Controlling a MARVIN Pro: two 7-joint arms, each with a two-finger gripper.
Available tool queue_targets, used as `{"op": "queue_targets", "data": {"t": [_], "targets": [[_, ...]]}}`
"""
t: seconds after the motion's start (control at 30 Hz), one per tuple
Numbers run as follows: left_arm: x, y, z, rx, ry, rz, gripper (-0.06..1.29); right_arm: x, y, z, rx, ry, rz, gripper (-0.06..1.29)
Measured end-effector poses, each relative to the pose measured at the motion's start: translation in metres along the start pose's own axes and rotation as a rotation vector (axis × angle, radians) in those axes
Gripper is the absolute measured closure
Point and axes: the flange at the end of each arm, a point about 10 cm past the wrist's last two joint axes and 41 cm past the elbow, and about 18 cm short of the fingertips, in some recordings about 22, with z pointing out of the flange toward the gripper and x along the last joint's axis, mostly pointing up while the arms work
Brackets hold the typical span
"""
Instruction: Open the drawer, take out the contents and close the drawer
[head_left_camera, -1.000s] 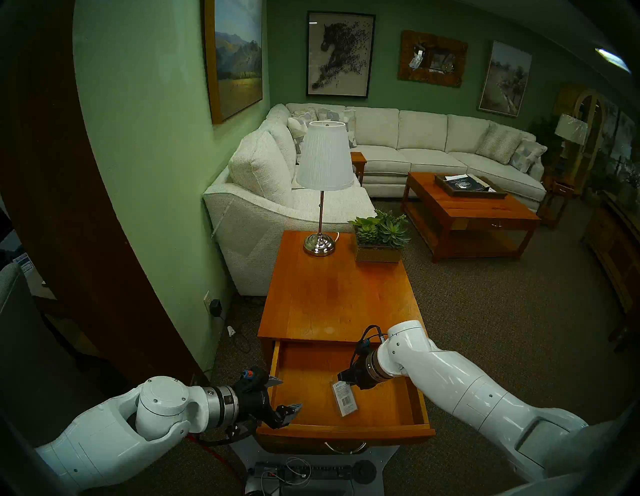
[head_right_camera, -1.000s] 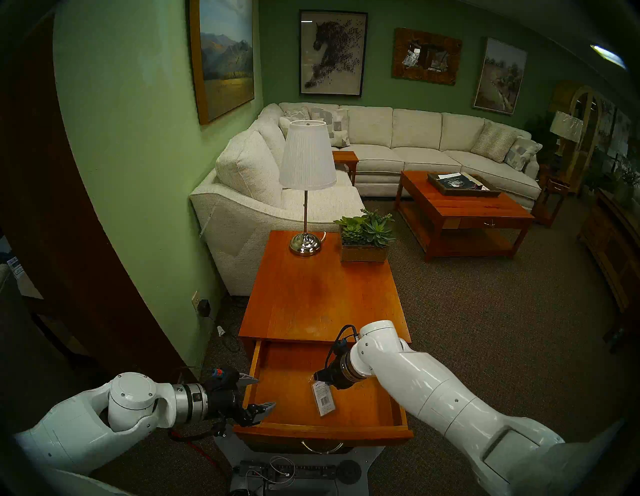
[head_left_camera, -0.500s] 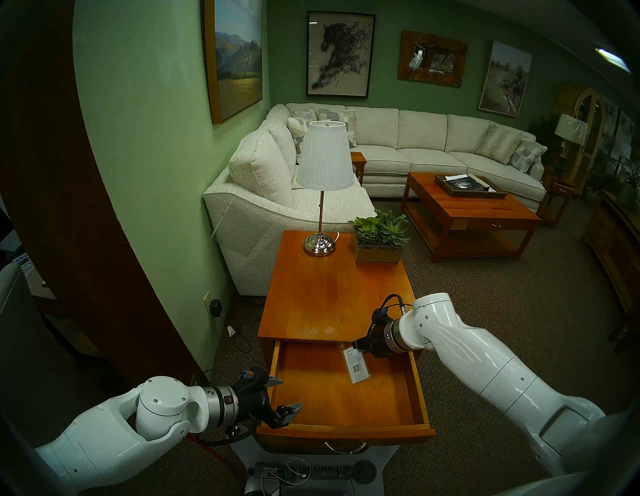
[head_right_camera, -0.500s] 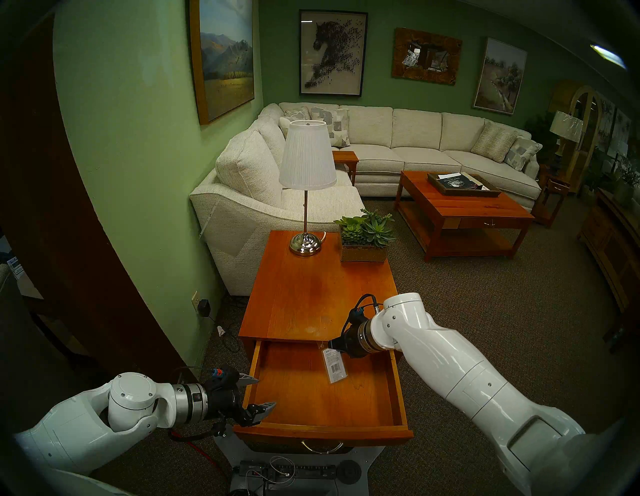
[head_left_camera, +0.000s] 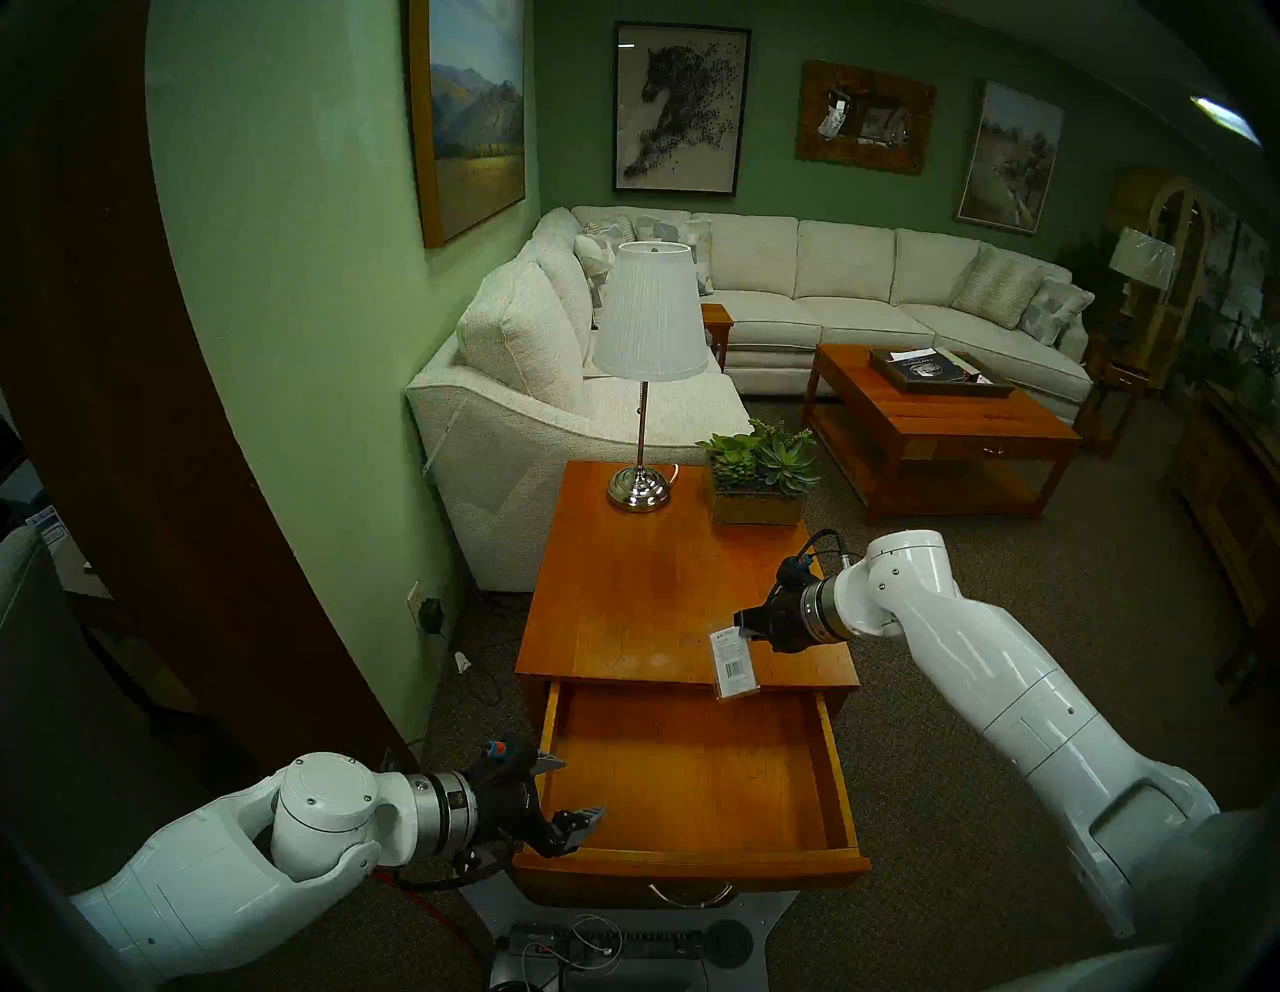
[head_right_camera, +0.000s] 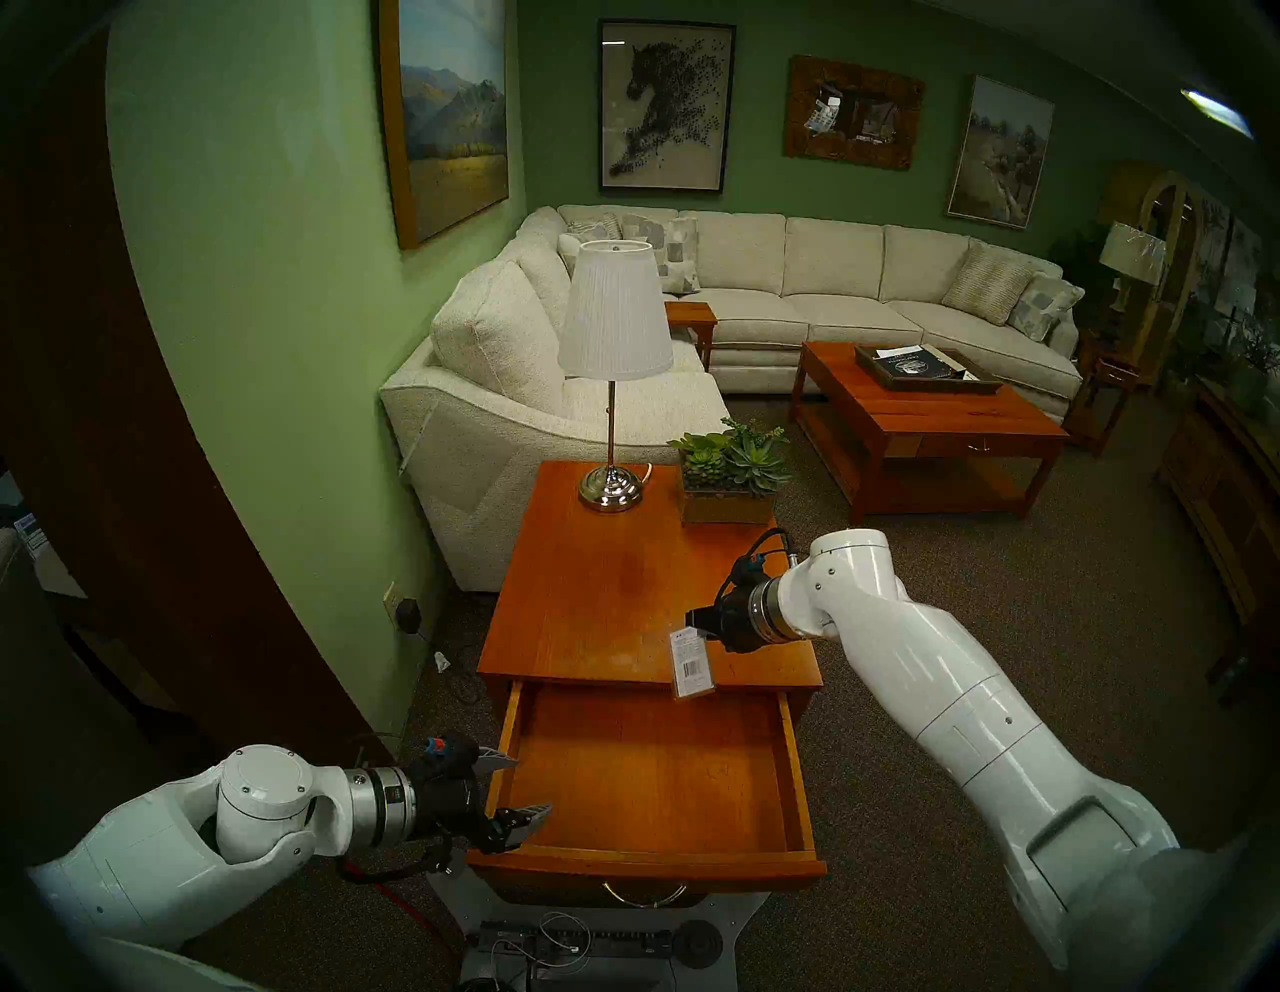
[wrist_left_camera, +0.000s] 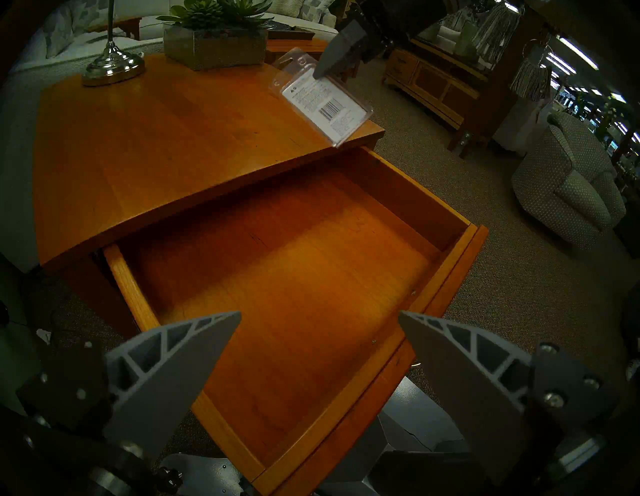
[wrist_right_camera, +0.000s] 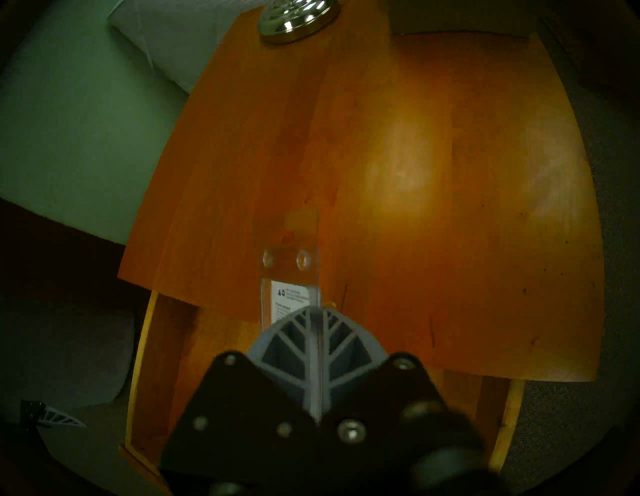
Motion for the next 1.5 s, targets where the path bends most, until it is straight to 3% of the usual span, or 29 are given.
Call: {"op": "queue_targets", "data": {"t": [0.27,0.6,0.93,1.2,1.23,1.27,1.4,1.5], "targets": [[0.0,0.0,0.0,0.0,-0.001,-0.001,0.0,0.027,0.007,0.006,0.012,0.04,0.088,1.27],[0.0,0.0,0.0,0.0,-0.001,-0.001,0.0,0.032,0.007,0.041,-0.019,-0.002,0.147,1.27],[0.0,0.0,0.0,0.0,0.0,-0.001,0.0,0.026,0.003,0.073,-0.07,-0.035,0.149,1.27],[0.0,0.0,0.0,0.0,0.0,0.0,0.0,0.029,-0.002,0.085,-0.102,-0.049,0.079,1.26],[0.0,0.0,0.0,0.0,0.0,0.0,0.0,0.031,-0.003,0.085,-0.099,-0.047,0.068,1.15],[0.0,0.0,0.0,0.0,0.0,0.0,0.0,0.032,-0.005,0.085,-0.096,-0.044,0.057,0.92],[0.0,0.0,0.0,0.0,0.0,0.0,0.0,0.038,-0.012,0.08,-0.079,-0.029,0.004,0.89],[0.0,0.0,0.0,0.0,0.0,0.0,0.0,0.042,-0.017,0.075,-0.065,-0.016,-0.029,0.74]]}}
